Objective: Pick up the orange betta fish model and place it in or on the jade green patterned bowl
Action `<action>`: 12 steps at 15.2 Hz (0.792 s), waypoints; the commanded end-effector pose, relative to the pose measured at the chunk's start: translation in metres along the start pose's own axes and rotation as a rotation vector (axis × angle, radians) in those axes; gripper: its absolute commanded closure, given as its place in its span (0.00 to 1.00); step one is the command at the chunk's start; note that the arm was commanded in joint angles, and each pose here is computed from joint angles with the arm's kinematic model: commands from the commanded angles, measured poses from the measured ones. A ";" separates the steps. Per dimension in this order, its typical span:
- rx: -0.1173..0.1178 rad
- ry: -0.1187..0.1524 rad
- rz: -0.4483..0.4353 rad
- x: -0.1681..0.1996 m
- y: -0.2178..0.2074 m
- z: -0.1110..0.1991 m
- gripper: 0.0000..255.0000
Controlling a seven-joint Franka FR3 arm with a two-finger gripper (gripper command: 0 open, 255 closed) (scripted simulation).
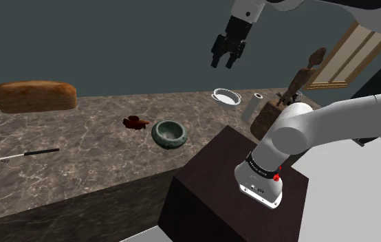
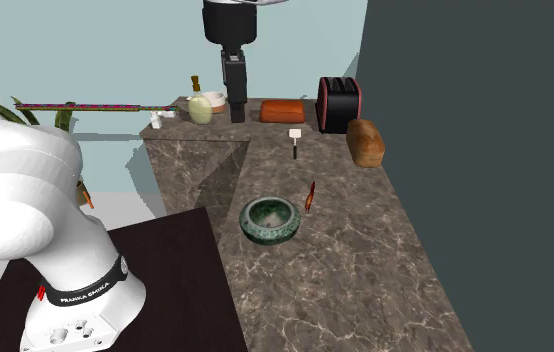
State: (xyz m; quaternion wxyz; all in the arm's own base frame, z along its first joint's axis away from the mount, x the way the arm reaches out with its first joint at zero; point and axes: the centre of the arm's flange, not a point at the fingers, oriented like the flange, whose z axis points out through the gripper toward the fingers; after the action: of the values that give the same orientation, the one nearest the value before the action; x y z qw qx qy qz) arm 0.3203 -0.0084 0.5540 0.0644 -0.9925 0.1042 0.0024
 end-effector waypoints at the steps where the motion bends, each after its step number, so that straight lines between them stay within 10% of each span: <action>1: 0.000 0.000 0.000 0.000 0.000 0.000 0.00; 12: -0.038 -0.037 -0.306 0.098 -0.034 0.107 0.00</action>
State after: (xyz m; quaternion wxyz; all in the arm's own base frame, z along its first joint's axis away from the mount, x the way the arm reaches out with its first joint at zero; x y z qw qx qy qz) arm 0.4147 0.0139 0.4605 0.0488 -0.9981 -0.0344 0.0121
